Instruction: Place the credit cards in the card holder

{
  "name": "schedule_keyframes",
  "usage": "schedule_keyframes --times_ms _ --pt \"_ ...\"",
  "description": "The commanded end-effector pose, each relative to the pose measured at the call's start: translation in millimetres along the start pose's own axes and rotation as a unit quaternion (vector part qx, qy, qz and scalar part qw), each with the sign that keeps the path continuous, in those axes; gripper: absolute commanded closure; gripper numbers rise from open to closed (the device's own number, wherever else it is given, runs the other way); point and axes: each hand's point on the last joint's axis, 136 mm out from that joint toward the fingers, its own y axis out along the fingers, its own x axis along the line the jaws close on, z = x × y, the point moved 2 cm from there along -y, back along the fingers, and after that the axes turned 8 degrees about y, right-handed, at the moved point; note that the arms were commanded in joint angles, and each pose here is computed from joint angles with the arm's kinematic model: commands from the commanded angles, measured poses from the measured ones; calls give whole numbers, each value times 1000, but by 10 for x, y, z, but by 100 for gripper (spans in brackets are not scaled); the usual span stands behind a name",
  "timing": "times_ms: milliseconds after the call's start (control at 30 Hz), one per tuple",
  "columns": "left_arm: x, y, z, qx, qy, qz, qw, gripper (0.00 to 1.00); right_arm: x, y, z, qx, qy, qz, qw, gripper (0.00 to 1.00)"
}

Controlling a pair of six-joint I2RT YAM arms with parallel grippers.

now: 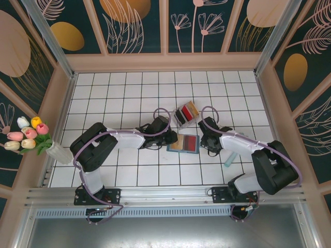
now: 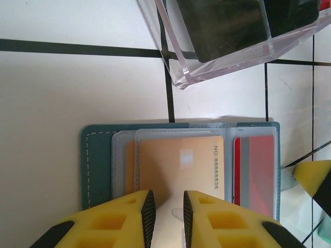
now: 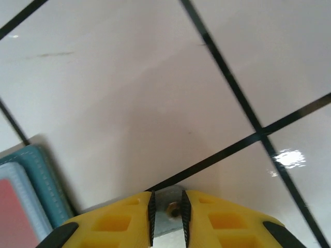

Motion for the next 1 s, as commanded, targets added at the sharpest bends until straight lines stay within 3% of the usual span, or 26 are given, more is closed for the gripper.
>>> schedule_keyframes --times_ms 0,267,400,533,733,800,967 --pt "439 88 343 54 -14 -79 995 73 -395 39 82 5 12 70 997 76" --pt "421 63 321 49 -12 -77 996 73 -309 -125 -203 -39 21 47 998 74" --pt "252 5 206 33 -5 -48 998 71 66 -359 -426 -56 -21 -42 997 72" --pt "4 -122 -3 3 12 -19 1000 67 588 -689 -574 -73 -110 -153 979 67" --pt "-107 -369 -324 -50 11 -25 998 60 1150 -958 -611 -79 -219 -235 944 65" --pt "-63 -510 -434 -74 -6 -26 997 59 1316 -940 -541 -70 -256 -242 933 66" --pt "203 -646 -642 -103 -54 -26 993 56 1645 -735 -452 -77 -325 -180 925 66"
